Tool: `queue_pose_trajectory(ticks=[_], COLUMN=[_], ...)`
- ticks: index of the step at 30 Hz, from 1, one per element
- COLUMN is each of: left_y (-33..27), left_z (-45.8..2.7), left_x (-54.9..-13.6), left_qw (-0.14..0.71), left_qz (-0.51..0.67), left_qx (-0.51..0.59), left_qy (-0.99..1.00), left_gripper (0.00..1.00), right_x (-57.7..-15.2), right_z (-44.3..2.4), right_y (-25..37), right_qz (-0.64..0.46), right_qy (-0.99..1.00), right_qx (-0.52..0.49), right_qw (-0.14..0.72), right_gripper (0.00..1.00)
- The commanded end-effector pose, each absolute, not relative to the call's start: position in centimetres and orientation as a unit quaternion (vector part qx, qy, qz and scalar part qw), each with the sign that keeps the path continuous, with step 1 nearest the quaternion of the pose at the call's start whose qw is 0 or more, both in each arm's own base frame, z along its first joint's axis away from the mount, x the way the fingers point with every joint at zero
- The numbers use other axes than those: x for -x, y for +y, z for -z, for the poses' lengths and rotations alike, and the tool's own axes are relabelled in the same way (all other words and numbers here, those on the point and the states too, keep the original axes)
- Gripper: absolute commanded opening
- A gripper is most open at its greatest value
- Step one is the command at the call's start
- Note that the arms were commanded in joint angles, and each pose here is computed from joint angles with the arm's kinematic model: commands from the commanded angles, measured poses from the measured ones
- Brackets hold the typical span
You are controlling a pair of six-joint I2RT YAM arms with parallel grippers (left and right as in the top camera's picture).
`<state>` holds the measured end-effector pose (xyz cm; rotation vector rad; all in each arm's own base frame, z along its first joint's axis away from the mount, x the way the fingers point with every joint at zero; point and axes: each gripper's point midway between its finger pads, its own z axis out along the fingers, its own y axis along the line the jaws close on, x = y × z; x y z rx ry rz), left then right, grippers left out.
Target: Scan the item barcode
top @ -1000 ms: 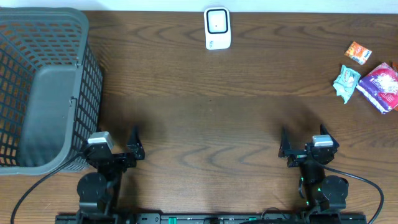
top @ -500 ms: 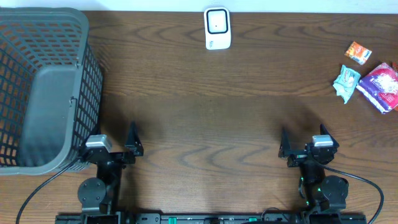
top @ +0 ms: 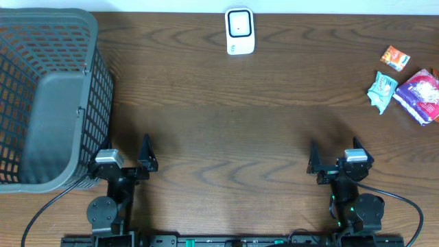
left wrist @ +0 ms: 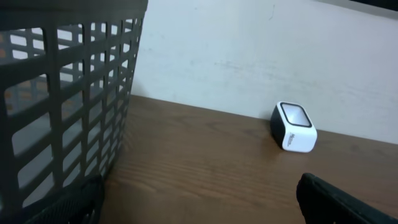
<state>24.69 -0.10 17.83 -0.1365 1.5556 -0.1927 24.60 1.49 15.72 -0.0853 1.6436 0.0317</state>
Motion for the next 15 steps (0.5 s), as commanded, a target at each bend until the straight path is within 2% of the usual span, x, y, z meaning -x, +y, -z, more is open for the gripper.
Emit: queue_pose_trajectory(ticks=[1,8,15], left_y=[-0.8,-1.1,-1.1], left_z=[-17.6,-14.1,-14.0], left_x=[-24.6,-24.4,-24.4], left_qw=[0.706,0.655,0.654], left_qz=[0.078,0.059,0.044], left_qx=[0.028,0.004,-0.01], left_qy=[0.704,0.754,0.755], left_gripper=[0.98,0.98,0.98], right_x=[-24.6,-24.6,-24.6], right_z=[-15.7,-15.7,-15.7], right_y=[1.7,1.7,1.7], right_qz=[-0.014,-0.014,-0.014], right_qy=[0.731,0.731,0.731], right_qx=[0.044,0.044,0.044], right_qw=[0.68,0.68,0.68], right_gripper=[0.99,0.99,0.99])
